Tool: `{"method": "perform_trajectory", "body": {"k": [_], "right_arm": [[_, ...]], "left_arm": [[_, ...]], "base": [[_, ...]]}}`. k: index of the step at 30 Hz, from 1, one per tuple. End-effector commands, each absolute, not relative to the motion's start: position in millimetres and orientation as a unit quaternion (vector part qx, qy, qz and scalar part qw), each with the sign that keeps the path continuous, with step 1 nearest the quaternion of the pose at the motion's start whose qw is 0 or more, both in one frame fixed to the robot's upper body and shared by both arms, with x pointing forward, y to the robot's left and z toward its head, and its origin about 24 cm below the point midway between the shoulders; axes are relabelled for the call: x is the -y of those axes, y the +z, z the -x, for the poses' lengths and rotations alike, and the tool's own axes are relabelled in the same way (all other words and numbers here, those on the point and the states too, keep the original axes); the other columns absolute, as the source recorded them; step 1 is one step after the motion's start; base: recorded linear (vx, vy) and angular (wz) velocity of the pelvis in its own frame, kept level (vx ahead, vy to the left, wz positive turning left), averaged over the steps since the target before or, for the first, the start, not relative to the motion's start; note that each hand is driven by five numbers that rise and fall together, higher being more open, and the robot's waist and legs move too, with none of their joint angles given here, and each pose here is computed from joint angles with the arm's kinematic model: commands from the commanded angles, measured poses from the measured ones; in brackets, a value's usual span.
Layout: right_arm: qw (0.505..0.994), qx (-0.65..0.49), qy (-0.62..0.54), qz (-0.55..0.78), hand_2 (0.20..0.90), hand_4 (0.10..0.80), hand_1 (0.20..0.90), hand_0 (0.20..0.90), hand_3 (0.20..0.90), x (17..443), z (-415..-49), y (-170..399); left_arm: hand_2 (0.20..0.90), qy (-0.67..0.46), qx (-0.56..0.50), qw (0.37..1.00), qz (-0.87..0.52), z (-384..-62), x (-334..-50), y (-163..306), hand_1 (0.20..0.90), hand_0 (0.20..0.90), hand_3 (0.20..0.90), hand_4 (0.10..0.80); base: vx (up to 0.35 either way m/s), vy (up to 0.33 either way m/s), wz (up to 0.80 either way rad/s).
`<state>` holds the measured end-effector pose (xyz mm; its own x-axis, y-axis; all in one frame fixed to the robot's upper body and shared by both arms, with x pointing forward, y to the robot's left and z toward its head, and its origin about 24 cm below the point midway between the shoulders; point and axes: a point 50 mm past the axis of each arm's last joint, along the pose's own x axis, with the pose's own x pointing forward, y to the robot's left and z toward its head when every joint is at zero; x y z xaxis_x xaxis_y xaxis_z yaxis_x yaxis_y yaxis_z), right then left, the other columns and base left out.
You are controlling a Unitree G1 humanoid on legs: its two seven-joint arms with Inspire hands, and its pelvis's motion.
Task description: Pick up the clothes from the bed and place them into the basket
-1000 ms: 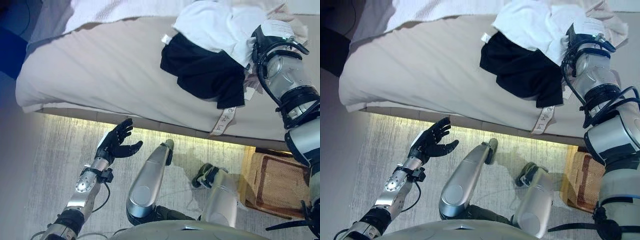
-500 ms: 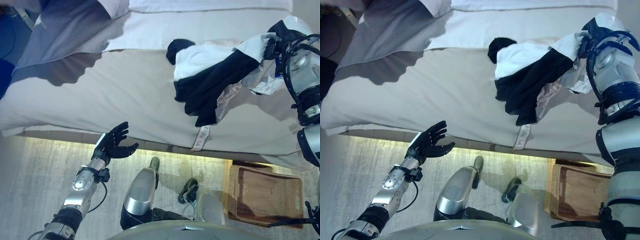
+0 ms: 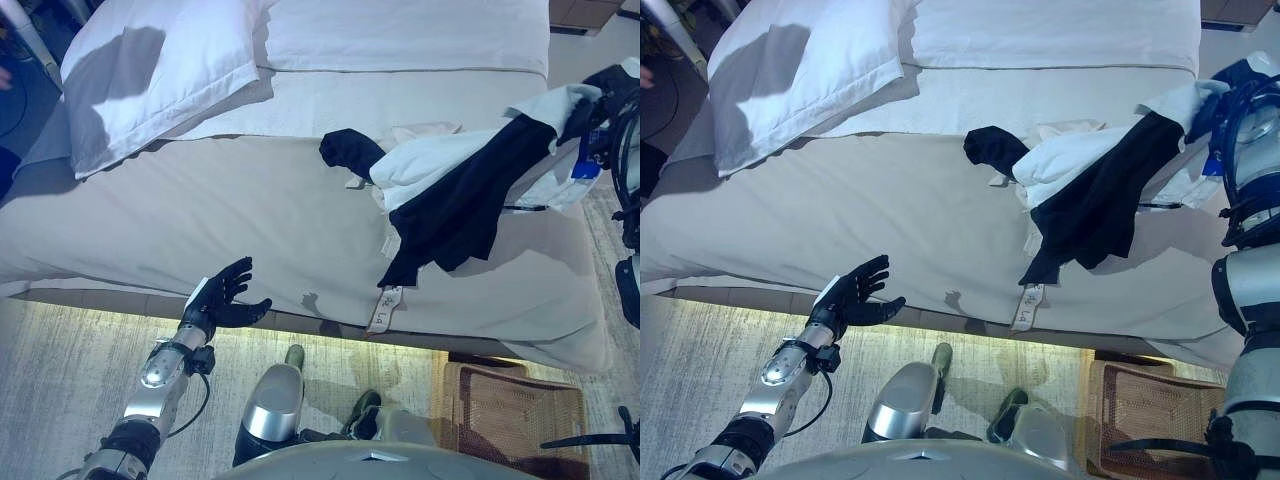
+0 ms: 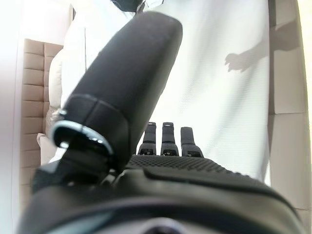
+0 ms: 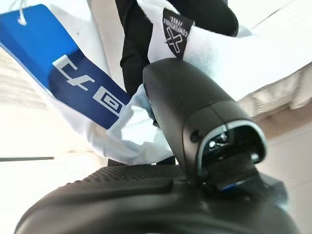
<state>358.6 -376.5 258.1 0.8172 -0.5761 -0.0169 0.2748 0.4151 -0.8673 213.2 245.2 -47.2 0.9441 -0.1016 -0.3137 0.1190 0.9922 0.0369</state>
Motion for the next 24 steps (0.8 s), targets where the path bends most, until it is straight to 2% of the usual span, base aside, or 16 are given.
{"method": "perform_trajectory", "body": {"k": [1,11,24], "right_arm": [[0.796,-0.136,-0.313,0.499,0.900,0.800,0.900,0.900,0.900,398.0,-339.1,287.5],[0.799,-0.148,-0.264,0.520,0.900,0.800,0.900,0.900,0.900,393.1,-343.9,279.1],[0.778,-0.132,-0.291,0.541,0.900,0.800,0.900,0.900,0.900,395.1,-341.7,281.3]], "left_arm": [[0.900,-0.068,-0.131,0.988,-0.036,-203.3,-243.4,-44.0,0.900,0.900,0.900,0.800],[0.900,-0.069,-0.128,0.989,-0.034,-202.3,-243.0,-43.6,0.900,0.900,0.900,0.800],[0.900,-0.074,-0.124,0.989,-0.030,-202.0,-241.1,-42.4,0.900,0.900,0.900,0.800]], "base": [[-0.031,0.004,-0.01],[-0.003,0.001,0.00],[0.000,0.000,0.00]]}}
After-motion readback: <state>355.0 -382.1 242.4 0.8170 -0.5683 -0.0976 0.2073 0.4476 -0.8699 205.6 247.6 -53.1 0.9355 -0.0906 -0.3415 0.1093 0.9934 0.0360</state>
